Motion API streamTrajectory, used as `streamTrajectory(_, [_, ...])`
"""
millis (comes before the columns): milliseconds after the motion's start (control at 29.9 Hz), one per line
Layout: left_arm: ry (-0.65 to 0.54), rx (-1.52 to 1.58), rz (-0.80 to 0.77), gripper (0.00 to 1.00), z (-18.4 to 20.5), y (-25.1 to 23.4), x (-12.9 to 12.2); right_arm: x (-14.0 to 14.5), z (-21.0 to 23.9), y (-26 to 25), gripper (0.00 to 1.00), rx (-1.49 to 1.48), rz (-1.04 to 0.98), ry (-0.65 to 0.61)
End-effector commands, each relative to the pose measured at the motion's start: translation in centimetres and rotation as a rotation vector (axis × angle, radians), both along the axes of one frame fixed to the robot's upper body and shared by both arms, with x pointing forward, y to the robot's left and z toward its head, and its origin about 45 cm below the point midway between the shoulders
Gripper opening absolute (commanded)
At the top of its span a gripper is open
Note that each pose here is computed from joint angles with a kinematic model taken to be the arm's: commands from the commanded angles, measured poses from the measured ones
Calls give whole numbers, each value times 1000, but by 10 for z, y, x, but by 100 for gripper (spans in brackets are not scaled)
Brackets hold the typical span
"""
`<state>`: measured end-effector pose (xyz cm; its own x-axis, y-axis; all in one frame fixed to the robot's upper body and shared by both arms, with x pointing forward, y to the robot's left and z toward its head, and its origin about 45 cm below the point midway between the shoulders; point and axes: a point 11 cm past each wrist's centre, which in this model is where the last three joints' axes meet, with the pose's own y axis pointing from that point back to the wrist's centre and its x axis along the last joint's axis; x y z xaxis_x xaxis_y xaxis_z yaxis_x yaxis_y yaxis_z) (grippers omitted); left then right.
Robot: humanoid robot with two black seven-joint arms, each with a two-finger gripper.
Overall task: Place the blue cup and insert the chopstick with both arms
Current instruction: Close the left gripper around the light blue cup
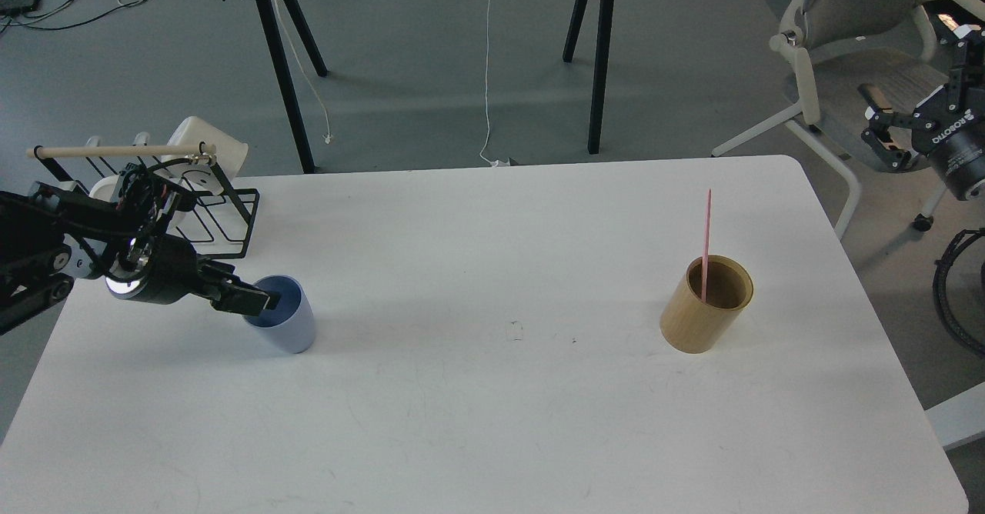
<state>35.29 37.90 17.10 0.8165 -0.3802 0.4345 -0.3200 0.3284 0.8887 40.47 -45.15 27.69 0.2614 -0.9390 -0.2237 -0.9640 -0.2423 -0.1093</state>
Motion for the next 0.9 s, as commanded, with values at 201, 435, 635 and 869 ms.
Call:
streamTrajectory(201, [20, -24, 32, 51, -7, 2, -4, -3, -5, -2, 97, -1, -4, 12])
streamTrajectory(435, [-27, -39, 18, 0, -9, 1, -3, -5, -9, -3, 97, -1, -7, 22])
streamTrajectory(635, [-40, -58, 35, 0, -5, 3, -1, -6, -10, -3, 97, -1, -7, 23])
streamTrajectory(869, [-104, -174, 23, 0, 23, -26, 14, -7, -6, -9, 97, -10, -17, 19])
